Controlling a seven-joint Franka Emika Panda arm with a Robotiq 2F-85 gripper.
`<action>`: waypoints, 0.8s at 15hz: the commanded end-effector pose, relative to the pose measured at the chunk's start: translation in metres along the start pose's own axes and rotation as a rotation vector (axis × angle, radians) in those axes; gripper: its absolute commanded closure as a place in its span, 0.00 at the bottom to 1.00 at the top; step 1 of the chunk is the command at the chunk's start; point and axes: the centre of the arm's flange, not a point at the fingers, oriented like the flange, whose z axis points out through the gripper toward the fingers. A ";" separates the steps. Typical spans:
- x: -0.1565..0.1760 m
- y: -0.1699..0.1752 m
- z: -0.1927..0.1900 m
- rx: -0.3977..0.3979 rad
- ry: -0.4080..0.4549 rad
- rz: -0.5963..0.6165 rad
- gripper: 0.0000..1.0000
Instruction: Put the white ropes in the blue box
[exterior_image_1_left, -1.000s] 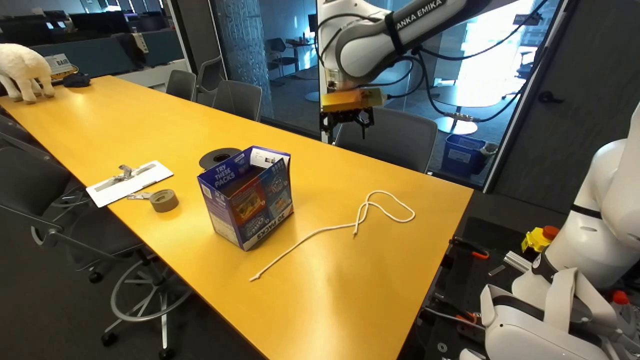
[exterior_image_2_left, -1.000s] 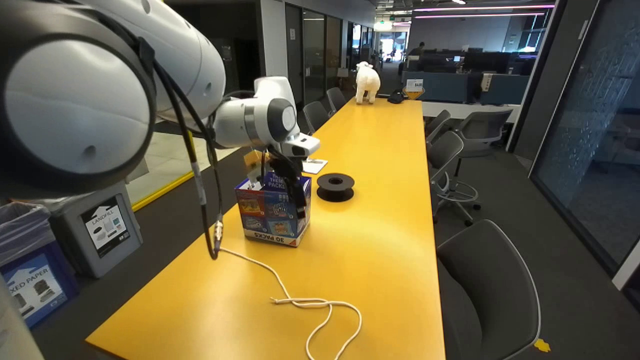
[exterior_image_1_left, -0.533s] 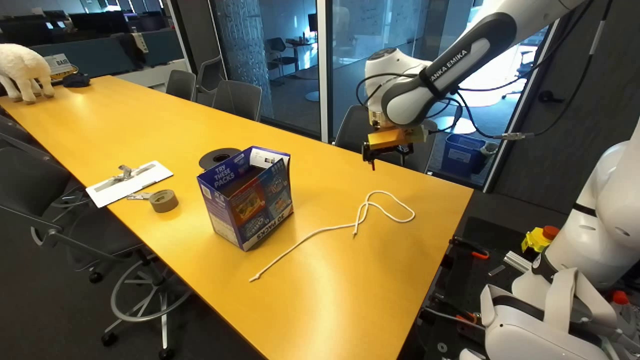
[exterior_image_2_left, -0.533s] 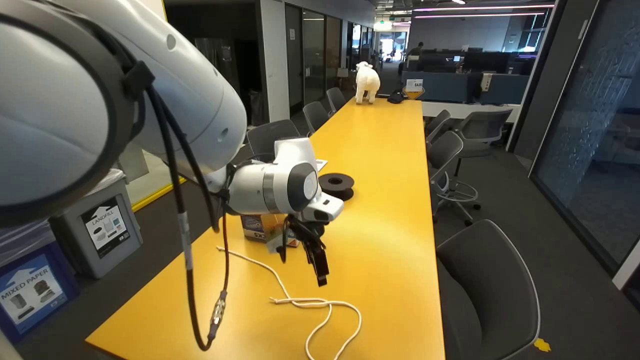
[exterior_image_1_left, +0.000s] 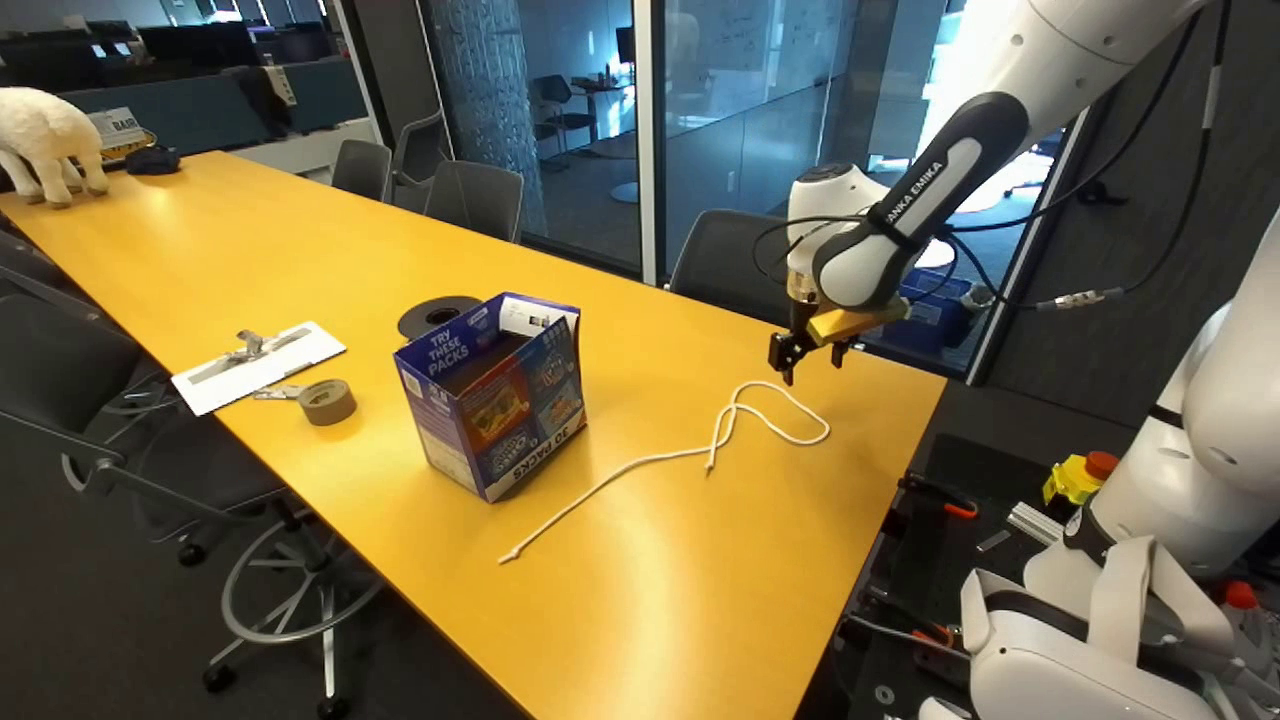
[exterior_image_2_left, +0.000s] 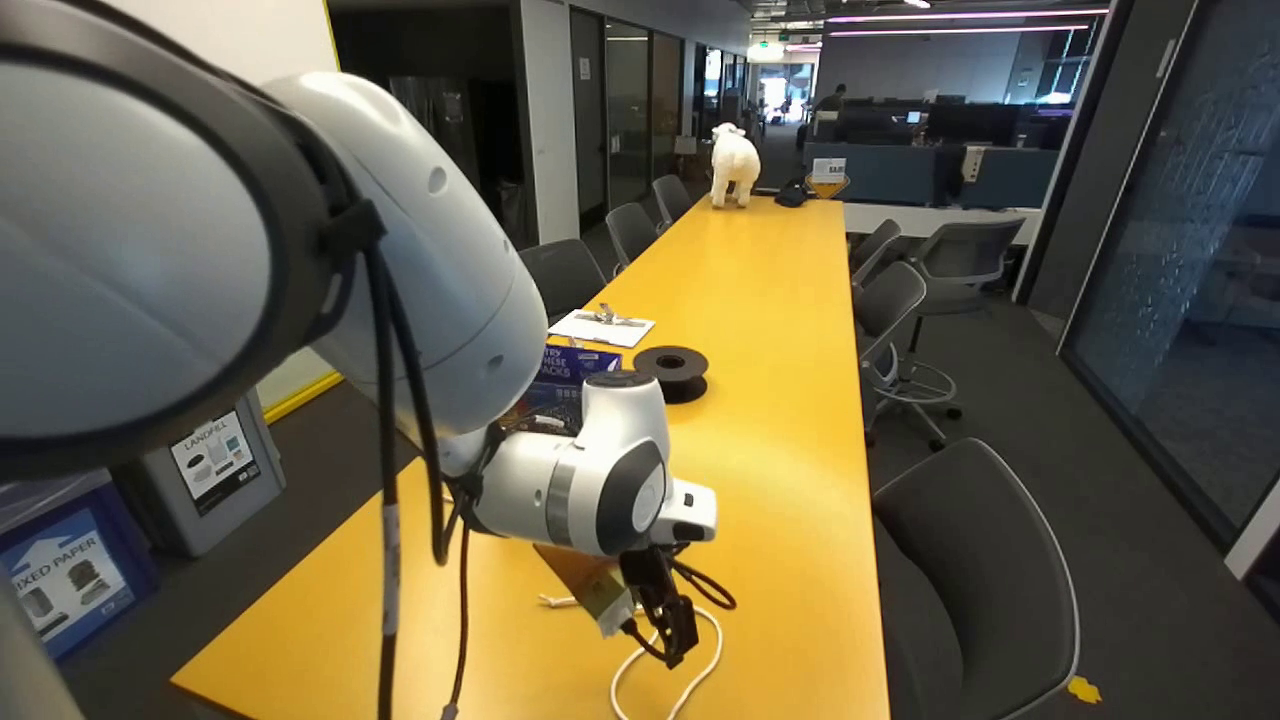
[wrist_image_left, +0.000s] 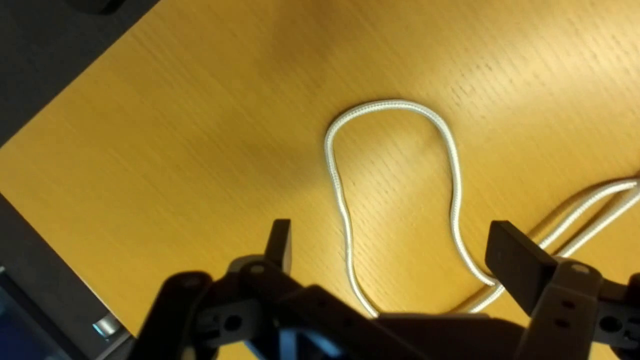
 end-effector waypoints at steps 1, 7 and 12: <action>0.012 0.006 0.037 0.056 0.012 -0.177 0.00; 0.017 -0.009 0.085 0.098 -0.019 -0.311 0.00; 0.019 -0.016 0.102 0.130 -0.026 -0.348 0.00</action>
